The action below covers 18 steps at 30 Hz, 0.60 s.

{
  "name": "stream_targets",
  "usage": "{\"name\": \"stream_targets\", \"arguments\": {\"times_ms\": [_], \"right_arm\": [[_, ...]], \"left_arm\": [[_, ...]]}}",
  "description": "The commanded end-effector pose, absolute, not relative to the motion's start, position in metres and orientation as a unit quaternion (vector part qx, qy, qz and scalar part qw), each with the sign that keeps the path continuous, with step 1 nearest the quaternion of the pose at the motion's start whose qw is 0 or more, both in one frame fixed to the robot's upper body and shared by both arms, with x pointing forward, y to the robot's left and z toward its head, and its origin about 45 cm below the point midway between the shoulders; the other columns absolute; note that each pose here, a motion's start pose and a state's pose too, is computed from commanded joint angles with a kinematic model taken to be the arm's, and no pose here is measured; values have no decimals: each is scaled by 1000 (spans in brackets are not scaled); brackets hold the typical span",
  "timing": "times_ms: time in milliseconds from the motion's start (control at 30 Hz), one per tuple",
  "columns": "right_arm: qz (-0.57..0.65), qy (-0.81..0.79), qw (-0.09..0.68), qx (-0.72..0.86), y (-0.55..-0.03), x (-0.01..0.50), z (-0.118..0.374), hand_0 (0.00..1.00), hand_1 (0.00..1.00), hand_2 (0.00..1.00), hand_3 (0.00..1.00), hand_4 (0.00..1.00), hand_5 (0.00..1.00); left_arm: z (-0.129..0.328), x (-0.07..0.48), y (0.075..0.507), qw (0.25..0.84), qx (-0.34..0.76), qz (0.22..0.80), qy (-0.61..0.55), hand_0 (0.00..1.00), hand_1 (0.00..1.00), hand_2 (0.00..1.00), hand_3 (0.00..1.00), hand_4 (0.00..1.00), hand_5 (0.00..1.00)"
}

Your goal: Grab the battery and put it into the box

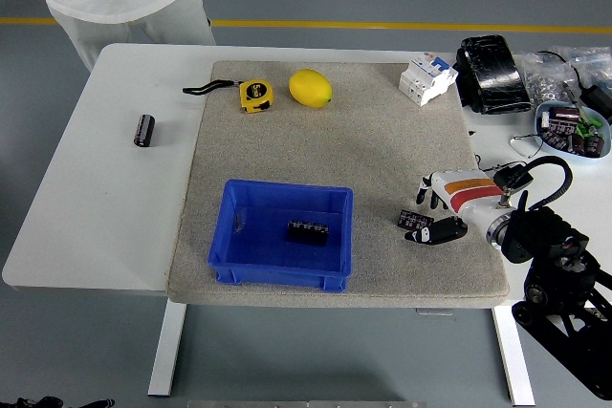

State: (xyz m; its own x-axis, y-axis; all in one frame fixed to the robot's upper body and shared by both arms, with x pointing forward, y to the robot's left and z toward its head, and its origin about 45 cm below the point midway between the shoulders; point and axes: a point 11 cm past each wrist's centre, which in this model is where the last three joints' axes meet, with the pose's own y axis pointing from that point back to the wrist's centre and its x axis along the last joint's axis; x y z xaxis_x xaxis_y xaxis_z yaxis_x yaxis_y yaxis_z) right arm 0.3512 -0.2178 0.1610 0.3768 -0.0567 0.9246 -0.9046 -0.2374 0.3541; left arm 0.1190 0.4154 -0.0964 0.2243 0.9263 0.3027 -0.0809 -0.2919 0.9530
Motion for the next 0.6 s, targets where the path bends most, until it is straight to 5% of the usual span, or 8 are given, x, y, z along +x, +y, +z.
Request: {"name": "stream_targets", "arguments": {"times_ms": [600], "right_arm": [[426,-361,500,662,-213,355,155,302,383,440,493,998,418]], "left_arm": [[-96,124,414,490,611,520,341,795,810,836,697,765,669]]}}
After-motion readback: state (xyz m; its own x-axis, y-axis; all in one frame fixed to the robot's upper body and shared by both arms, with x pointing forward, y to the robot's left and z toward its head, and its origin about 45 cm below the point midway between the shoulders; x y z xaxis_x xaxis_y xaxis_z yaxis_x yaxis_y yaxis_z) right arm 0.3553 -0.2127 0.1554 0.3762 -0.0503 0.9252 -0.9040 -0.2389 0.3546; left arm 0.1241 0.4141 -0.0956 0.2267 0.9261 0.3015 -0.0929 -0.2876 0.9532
